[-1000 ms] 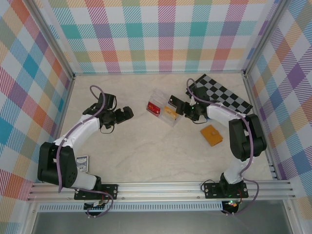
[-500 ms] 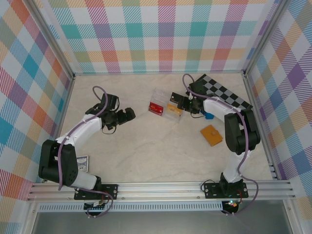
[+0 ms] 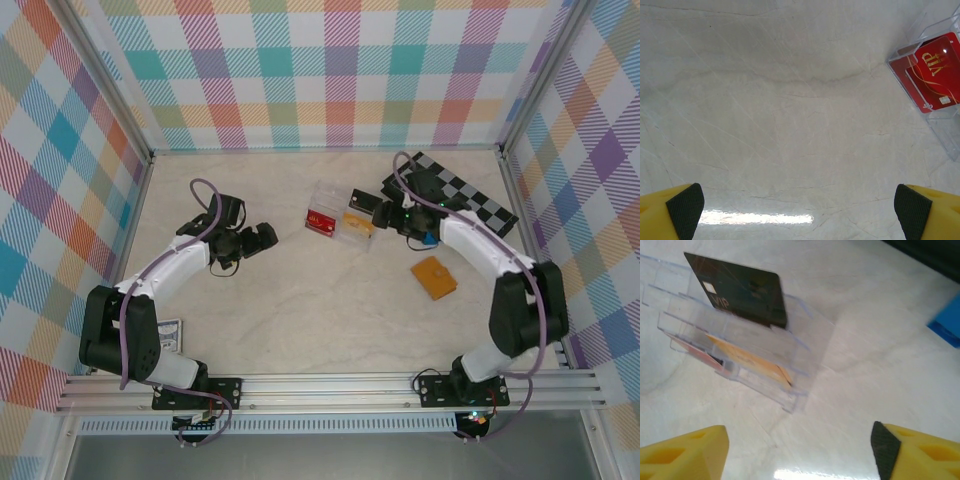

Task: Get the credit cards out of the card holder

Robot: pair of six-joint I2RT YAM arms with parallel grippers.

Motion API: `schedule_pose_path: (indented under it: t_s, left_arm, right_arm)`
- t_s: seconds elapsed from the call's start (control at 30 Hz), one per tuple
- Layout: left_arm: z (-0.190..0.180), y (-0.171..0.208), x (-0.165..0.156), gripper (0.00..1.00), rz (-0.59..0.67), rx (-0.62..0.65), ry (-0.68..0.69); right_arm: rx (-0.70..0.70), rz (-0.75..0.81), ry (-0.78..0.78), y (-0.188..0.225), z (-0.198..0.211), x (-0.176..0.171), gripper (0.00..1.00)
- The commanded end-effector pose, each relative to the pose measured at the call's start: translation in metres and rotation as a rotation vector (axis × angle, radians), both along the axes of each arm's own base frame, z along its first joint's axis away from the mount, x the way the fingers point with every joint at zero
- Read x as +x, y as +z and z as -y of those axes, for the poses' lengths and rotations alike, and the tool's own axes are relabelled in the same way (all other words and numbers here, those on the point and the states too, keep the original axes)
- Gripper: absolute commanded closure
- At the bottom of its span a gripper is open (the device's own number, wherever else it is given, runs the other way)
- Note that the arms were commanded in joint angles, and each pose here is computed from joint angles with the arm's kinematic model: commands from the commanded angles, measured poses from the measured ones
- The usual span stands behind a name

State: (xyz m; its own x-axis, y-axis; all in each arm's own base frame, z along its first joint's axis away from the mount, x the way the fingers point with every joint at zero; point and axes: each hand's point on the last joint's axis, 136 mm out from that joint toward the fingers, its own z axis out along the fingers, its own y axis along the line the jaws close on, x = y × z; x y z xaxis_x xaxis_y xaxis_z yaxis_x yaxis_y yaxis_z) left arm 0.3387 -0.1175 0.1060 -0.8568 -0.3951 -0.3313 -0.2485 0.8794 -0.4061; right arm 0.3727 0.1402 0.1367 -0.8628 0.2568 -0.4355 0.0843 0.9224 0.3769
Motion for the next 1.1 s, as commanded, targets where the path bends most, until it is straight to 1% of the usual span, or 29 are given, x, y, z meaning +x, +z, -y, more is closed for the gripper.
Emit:
schedule_pose_path:
  t_s: [0.0,0.13,0.23,0.4,0.53,0.73,0.93,1.07]
  left_arm:
    - [0.002,-0.008,-0.003,0.00,-0.038,-0.002,0.025]
    - [-0.003,-0.013,-0.003,0.00,-0.044,0.033,0.032]
    - [-0.004,-0.013,-0.005,0.00,-0.035,0.054,0.004]
    - [0.012,-0.009,-0.007,0.00,-0.014,-0.022,-0.061]
    - [0.015,-0.006,-0.005,0.00,-0.006,-0.039,-0.068]
    - [0.022,-0.009,-0.003,0.00,-0.006,-0.060,-0.081]
    - [0.037,-0.023,-0.005,0.00,-0.050,-0.067,-0.111]
    - [0.050,-0.028,-0.006,0.00,-0.062,-0.083,-0.116]
  right_arm:
    - [-0.081,-0.158,-0.146,-0.035,0.052,-0.041,0.17]
    - [-0.060,-0.237,-0.282,-0.058,0.094,-0.066,0.08]
    - [-0.063,-0.293,-0.318,-0.075,0.108,-0.078,0.03]
    - [-0.073,-0.349,-0.344,-0.097,0.118,-0.084,0.02]
    - [-0.041,-0.386,-0.329,-0.108,0.111,-0.085,0.04]
    - [0.022,-0.387,-0.236,-0.109,0.083,-0.081,0.12]
    - [0.008,-0.448,-0.176,-0.118,0.055,-0.090,0.15]
    - [0.005,-0.469,-0.121,-0.120,0.025,-0.102,0.15]
